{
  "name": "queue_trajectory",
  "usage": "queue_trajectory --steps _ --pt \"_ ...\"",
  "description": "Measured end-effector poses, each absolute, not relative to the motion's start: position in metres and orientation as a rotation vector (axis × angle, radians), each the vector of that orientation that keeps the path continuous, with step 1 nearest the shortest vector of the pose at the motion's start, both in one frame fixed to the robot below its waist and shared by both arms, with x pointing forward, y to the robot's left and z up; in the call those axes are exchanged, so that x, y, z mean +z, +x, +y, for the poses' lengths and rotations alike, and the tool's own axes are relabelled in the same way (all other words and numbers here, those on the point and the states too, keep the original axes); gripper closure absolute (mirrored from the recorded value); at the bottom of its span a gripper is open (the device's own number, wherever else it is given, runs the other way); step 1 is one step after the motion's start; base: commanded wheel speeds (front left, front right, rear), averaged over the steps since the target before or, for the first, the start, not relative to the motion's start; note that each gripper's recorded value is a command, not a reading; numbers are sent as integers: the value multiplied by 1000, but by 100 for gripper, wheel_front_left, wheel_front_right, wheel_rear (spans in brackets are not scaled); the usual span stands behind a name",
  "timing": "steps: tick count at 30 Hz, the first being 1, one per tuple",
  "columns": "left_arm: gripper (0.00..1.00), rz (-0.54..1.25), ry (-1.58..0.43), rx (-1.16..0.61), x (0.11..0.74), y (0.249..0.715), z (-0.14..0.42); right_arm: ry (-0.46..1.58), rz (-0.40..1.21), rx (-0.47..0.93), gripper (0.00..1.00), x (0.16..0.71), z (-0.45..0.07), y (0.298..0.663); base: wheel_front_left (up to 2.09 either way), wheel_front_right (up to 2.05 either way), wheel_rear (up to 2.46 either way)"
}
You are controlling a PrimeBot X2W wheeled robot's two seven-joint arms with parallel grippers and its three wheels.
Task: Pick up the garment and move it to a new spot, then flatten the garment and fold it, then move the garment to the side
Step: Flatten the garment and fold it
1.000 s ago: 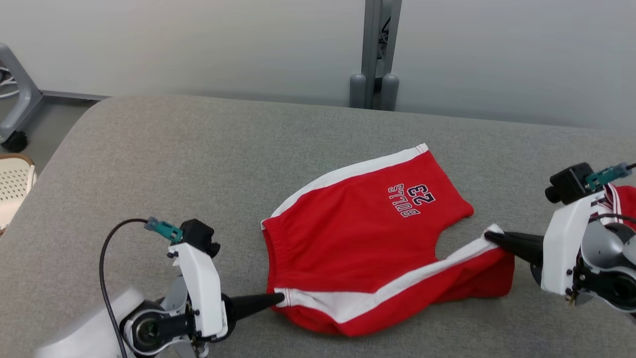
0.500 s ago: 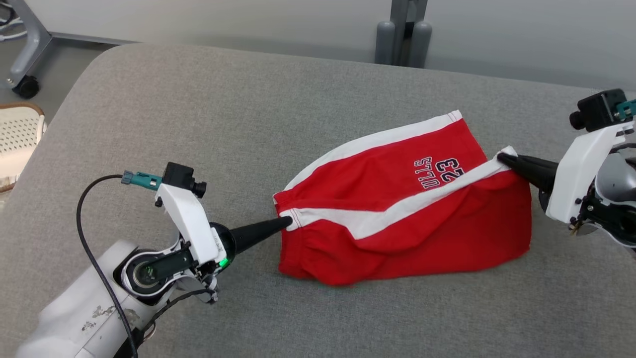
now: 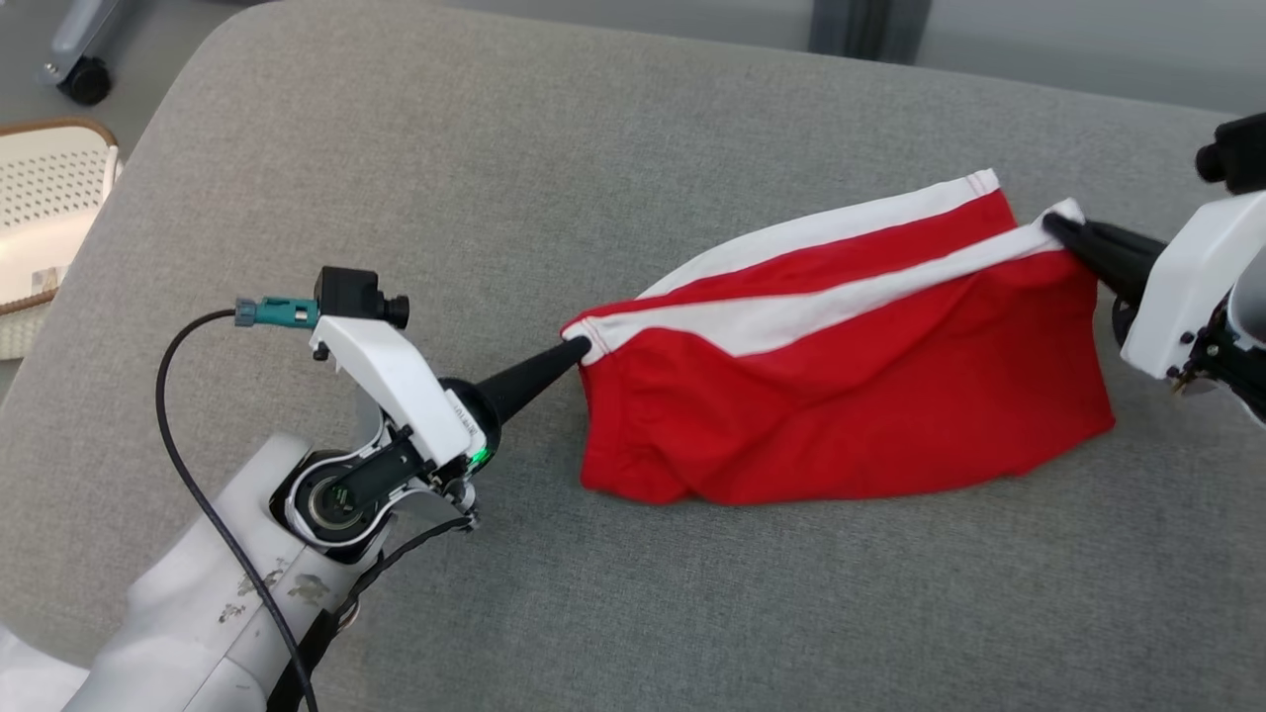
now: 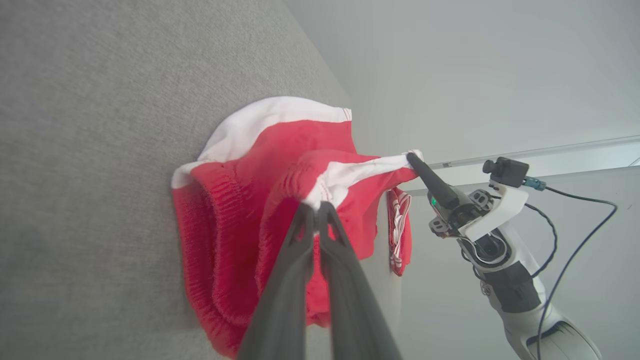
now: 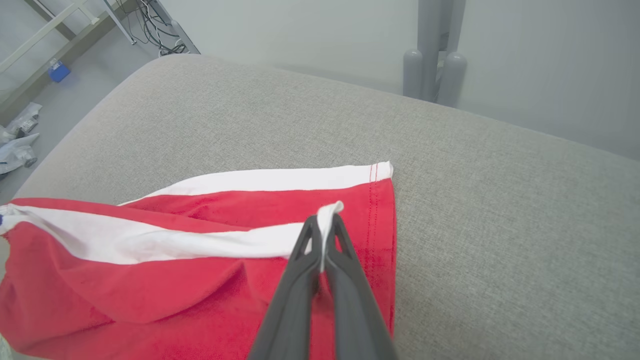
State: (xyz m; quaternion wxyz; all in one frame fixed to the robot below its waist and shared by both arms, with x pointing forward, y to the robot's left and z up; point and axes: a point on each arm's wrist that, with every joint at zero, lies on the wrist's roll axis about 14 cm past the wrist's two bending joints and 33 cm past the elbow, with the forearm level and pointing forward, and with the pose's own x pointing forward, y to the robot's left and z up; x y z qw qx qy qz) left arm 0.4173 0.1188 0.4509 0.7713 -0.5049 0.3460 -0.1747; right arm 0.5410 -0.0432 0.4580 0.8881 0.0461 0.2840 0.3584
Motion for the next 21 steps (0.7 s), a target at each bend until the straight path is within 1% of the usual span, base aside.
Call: queue_trajectory --steps 4,14,21 --pt "100 697 -1098 -346 452 428 124 79 560 754 100 455 -35 554 0 0 0" --pt "100 659 -1120 -273 442 436 134 29 517 770 100 446 -18 581 0 0 0" --pt "100 611 -1125 -244 445 445 137 10 496 774 100 440 -11 592 0 0 0"
